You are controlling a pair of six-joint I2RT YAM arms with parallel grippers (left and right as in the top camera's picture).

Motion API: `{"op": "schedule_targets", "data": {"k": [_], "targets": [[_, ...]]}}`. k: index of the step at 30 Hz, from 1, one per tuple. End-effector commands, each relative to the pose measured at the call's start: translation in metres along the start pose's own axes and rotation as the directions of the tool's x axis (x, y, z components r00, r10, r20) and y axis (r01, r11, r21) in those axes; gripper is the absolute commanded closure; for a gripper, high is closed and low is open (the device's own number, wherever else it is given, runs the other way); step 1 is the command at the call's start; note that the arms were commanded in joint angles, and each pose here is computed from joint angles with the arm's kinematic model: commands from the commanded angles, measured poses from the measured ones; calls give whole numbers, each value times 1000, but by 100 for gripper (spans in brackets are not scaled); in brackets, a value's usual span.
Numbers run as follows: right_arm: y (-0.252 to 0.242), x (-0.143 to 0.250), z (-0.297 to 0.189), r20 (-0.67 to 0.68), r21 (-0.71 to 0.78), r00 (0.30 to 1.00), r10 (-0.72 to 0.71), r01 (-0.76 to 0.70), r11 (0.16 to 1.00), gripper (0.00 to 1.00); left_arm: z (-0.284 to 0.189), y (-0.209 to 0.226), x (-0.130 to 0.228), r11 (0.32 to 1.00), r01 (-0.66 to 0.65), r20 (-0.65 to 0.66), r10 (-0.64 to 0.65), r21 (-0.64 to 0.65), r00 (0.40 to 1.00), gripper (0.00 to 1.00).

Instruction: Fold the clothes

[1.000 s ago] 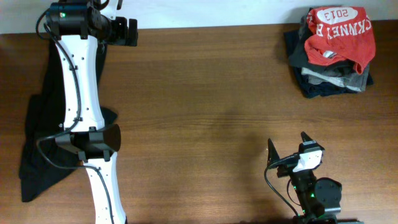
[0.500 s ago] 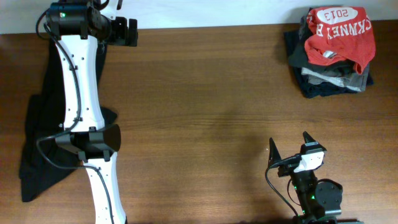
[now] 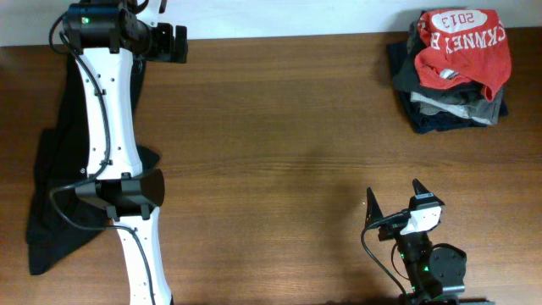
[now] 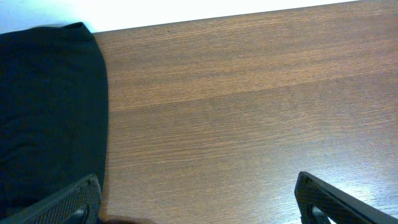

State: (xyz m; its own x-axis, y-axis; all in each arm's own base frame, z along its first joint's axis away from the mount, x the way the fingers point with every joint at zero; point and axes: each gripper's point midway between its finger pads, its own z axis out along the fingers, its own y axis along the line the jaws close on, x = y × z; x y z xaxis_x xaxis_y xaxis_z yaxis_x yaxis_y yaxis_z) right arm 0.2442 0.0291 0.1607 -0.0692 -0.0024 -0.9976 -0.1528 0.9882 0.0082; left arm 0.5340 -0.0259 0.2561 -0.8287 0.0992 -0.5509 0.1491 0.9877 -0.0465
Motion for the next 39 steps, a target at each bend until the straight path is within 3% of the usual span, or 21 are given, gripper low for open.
{"op": "schedule_targets", "data": {"k": [1,17,20,27,31,39], "targets": [[-1,2,0,2,8,1000,8,-8,1000,1,2,1,0,1000,-20,0,20,-7,1000,1],[-1,2,0,2,8,1000,8,-8,1000,1,-4,3,4,1000,-17,-14,16,-17,1000,1],[-1,2,0,2,8,1000,8,-8,1000,1,-8,0,-4,1000,-10,21,11,-4,1000,1],[-1,2,0,2,8,1000,8,-8,1000,1,-3,-36,-32,984,-84,239,45,156,970,1],[-1,2,0,2,8,1000,8,-8,1000,1,2,-40,-12,983,-100,279,54,153,959,1],[-1,2,0,2,8,1000,8,-8,1000,1,3,-33,65,993,-82,284,56,82,957,1]]}}
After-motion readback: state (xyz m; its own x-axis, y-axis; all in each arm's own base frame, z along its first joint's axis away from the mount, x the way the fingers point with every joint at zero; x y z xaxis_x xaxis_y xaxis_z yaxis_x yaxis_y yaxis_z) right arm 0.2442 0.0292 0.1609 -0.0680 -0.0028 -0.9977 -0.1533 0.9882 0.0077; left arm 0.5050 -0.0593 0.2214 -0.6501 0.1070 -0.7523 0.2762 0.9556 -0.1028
